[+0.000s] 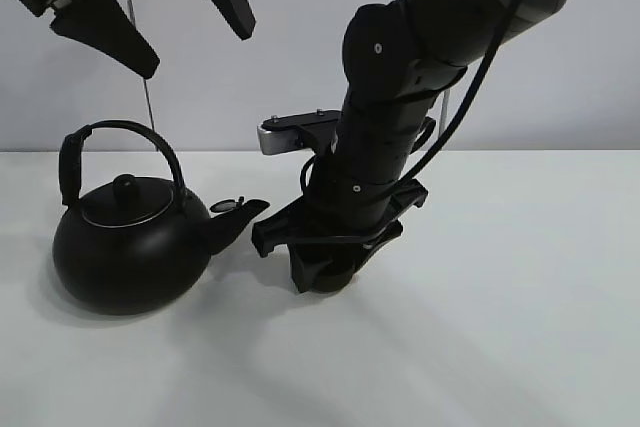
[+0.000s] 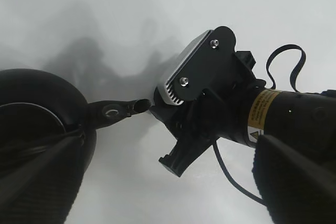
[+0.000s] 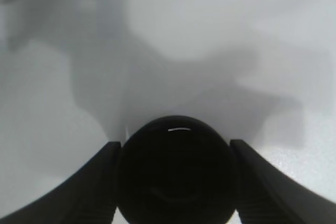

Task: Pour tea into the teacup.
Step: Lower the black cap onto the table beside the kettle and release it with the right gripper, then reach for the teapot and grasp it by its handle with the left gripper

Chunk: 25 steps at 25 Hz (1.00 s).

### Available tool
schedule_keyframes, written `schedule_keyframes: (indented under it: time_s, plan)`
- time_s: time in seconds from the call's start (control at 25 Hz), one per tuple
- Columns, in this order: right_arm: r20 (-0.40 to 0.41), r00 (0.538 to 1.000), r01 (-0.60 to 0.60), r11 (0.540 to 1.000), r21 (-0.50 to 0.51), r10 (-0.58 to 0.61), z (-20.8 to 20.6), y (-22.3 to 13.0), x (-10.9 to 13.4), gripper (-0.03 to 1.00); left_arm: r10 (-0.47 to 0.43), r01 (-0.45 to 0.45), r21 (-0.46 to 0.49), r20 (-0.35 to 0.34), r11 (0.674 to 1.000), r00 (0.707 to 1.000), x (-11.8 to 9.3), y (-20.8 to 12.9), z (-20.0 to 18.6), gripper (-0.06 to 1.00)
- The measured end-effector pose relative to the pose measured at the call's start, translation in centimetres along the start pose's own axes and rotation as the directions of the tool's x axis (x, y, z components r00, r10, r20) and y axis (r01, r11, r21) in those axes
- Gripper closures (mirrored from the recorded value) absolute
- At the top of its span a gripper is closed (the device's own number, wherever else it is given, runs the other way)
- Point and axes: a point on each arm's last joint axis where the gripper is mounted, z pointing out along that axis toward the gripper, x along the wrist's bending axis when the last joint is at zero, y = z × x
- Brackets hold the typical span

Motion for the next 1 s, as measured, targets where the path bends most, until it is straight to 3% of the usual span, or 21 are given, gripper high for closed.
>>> schedule_keyframes:
  time_s: [0.32, 0.76, 1.0]
  plan:
    - [0.002, 1.000, 0.004, 1.000, 0.000, -0.004, -0.6, 0.2, 0.0, 0.41, 0.000, 0.000, 0.000, 0.000, 1.000, 1.000, 0.0, 0.0, 0.0, 0.31]
    - [0.002, 1.000, 0.001, 1.000, 0.002, -0.001, -4.6, 2.1, -0.1, 0.37, 0.000, 0.000, 0.000, 0.000, 1.000, 1.000, 0.0, 0.0, 0.0, 0.31]
    - [0.021, 0.996, -0.084, 0.994, 0.067, 0.083, -5.1, 1.5, -2.2, 0.36, 0.000, 0.000, 0.000, 0.000, 1.000, 1.000, 0.0, 0.0, 0.0, 0.31]
